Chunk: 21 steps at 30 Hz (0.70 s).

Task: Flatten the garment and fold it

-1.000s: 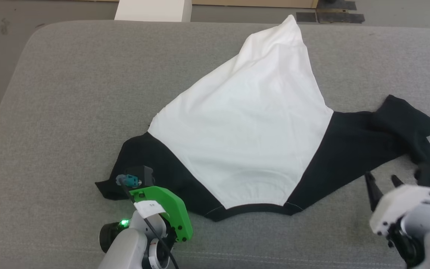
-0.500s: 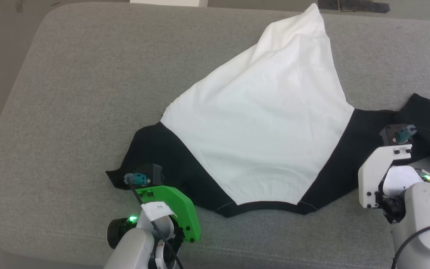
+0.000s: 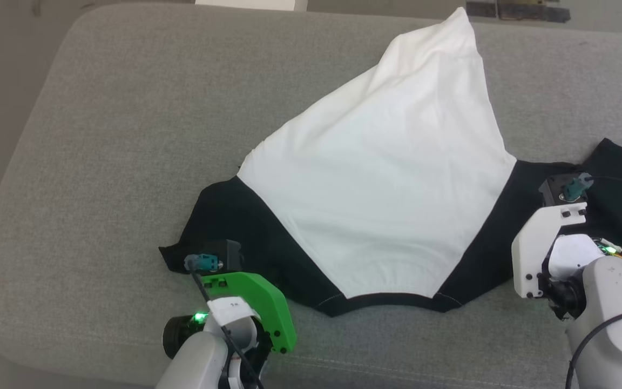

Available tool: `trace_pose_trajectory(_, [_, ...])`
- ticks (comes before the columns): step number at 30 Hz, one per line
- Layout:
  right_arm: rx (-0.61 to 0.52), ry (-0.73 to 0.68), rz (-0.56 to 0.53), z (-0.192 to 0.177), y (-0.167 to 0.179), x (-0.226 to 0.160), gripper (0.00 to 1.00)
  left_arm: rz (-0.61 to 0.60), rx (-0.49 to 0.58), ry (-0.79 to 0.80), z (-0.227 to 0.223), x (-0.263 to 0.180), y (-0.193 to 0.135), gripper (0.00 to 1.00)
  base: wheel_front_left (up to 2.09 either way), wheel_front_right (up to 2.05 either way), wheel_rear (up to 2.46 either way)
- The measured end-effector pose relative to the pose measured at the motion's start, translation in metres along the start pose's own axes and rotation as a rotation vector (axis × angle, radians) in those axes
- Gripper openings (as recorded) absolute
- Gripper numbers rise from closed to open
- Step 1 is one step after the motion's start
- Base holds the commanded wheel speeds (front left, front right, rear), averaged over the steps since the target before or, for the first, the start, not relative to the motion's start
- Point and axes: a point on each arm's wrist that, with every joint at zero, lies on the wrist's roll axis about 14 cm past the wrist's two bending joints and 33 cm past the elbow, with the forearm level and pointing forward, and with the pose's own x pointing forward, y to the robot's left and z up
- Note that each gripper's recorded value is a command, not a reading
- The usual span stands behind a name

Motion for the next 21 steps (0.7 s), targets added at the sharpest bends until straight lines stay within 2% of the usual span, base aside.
trace_pose_trajectory(4, [0.06, -0.1, 0.04, 0.015, 0.002, -0.014, 0.0, -0.062, -0.031, -0.079, 0.019, -0.006, -0.014, 0.0, 0.0, 0.0, 0.0])
trace_pose_trajectory(9, [0.084, -0.297, 0.071, 0.06, -0.001, -0.049, 0.0, -0.187, -0.062, -0.234, 0.067, -0.024, -0.04, 0.0, 0.0, 0.0, 0.0])
trace_pose_trajectory(14, [0.016, -0.525, 0.043, 0.123, -0.018, -0.107, 0.0, -0.309, 0.028, -0.479, 0.159, -0.06, -0.071, 0.0, 0.0, 0.0, 0.0])
trace_pose_trajectory(21, [-0.051, -0.839, -0.015, 0.206, -0.036, -0.211, 0.0, -0.386, 0.189, -0.77, 0.267, -0.13, -0.11, 0.0, 0.0, 0.0, 0.0])
